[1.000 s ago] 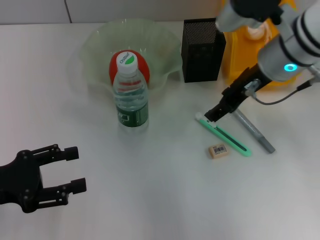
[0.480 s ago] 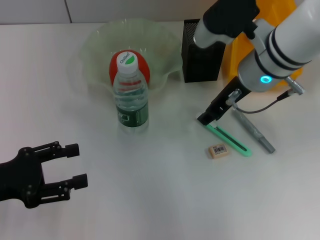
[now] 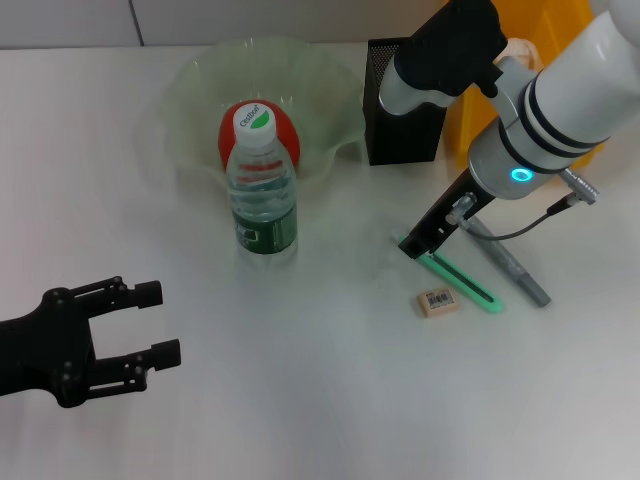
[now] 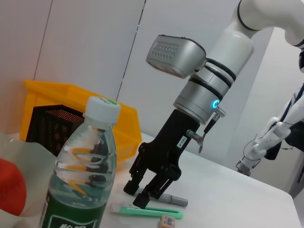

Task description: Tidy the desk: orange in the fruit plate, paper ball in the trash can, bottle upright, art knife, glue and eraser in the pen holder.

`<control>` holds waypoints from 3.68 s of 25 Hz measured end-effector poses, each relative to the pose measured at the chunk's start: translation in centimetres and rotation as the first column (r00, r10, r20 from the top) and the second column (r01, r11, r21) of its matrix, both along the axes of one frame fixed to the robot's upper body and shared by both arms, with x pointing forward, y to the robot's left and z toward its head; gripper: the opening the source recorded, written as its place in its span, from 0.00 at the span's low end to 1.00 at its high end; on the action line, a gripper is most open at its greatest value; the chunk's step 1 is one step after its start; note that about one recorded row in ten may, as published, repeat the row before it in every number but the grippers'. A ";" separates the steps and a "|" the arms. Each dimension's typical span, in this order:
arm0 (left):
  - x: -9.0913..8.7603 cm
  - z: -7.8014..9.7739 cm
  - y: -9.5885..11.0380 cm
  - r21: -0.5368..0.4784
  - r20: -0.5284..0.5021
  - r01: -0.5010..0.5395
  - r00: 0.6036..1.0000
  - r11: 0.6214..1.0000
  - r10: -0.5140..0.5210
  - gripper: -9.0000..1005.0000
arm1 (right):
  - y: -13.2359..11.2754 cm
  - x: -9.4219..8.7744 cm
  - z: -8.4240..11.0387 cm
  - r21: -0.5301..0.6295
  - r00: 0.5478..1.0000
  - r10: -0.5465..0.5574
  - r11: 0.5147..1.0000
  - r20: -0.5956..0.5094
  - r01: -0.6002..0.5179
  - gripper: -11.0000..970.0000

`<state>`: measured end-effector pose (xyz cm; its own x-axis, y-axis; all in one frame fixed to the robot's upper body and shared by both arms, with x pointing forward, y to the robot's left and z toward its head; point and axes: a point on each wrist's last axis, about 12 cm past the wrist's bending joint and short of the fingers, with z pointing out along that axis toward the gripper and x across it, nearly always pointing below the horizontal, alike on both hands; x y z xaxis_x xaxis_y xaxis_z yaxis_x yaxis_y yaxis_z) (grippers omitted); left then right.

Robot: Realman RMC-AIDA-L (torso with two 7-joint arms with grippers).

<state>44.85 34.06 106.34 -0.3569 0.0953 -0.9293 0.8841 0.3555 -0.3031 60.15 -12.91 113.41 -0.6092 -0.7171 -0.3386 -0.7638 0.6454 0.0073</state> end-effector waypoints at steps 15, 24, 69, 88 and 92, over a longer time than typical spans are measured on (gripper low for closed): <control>0.3 0.1 -0.4 -0.006 0.007 0.008 1.000 1.000 -0.008 0.78 | 0.2 0.4 -0.9 -0.007 1.000 -0.012 1.000 0.003 0.012 0.40; 0.3 0.0 -0.6 -0.009 0.005 0.006 1.000 1.000 -0.006 0.78 | 0.4 0.2 -1.2 -0.015 1.000 -0.006 1.000 -0.002 0.006 0.37; 0.2 -0.2 -0.9 -0.016 0.006 0.006 1.000 1.000 -0.006 0.78 | -0.7 -0.1 -0.5 0.068 0.999 -0.018 0.998 0.039 0.016 0.20; 0.3 -0.6 -1.1 -0.004 0.004 -0.020 1.000 1.000 0.020 0.78 | -0.1 -0.3 -2.0 0.080 1.000 -0.020 0.997 0.016 0.018 0.46; 0.2 -0.7 -1.1 -0.004 0.003 -0.021 1.000 1.000 0.021 0.78 | -0.1 -0.1 -2.1 0.075 1.000 -0.023 0.997 0.013 0.022 0.44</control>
